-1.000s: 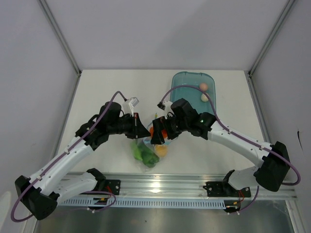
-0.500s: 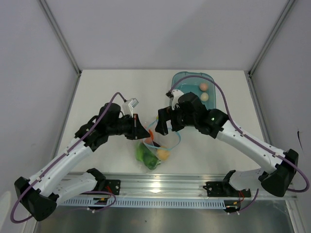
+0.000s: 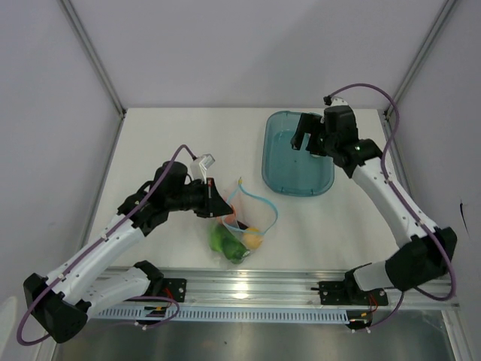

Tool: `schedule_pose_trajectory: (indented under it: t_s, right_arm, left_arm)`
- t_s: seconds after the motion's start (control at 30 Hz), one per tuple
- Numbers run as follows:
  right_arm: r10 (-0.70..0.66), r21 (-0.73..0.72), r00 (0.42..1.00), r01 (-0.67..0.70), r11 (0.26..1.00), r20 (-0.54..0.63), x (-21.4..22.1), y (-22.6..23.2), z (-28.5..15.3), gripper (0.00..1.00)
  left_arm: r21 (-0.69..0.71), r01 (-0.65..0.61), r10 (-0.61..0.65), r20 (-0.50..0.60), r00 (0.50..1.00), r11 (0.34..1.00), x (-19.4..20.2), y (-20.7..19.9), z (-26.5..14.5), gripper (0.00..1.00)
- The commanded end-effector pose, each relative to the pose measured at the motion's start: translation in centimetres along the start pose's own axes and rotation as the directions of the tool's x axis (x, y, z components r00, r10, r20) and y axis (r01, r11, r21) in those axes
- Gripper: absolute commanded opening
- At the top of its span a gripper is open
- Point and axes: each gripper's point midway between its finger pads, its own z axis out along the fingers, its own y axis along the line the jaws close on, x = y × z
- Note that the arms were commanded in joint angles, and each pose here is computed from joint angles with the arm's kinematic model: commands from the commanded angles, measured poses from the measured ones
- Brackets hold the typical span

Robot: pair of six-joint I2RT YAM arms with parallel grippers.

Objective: Place the food in the zip-top bag and seal the zipper
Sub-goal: Pick up the fake vegetable from the bin.

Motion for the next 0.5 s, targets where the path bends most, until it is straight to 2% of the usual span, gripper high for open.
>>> schedule_pose_trajectory:
  t_s: [0.0, 0.03, 0.13, 0.23, 0.27, 0.47]
  right_arm:
    - [-0.017, 0.132, 1.0, 0.017, 0.991, 0.001, -1.4, -2.9, 4.1, 0.99]
    - [-0.016, 0.169, 0.999, 0.025, 0.985, -0.05, -0.2, -3.8, 6.2, 0.99]
    - [0.019, 0.262, 0.999, -0.006, 0.965, -0.049, -0.2, -6.0, 9.0, 0.99]
    - [0.1, 0.349, 0.992, -0.066, 0.935, -0.079, 0.7, -8.0, 12.4, 0.94]
    - [0.115, 0.382, 0.986, -0.06, 0.922, -0.121, 2.2, -8.9, 14.1, 0.93]
    - [0.161, 0.53, 0.982, -0.083, 0.844, -0.102, 2.1, -11.2, 17.9, 0.93]
  left_arm:
    - [0.046, -0.007, 0.006, 0.028, 1.0, 0.999, -0.5, -0.9, -0.4, 0.0]
    - [0.049, -0.003, 0.002, 0.021, 1.0, 0.999, -0.3, -0.9, -0.3, 0.01]
    - [0.055, -0.004, 0.003, 0.019, 1.0, 0.998, -0.2, -0.9, -0.3, 0.01]
    - [0.055, -0.005, 0.004, 0.014, 1.0, 0.998, -0.1, -0.8, -0.2, 0.01]
    - [0.055, -0.006, 0.005, 0.017, 1.0, 0.998, -0.2, -0.8, -0.2, 0.01]
    - [0.069, 0.0, 0.0, 0.002, 1.0, 0.998, 0.1, -0.7, 0.4, 0.01]
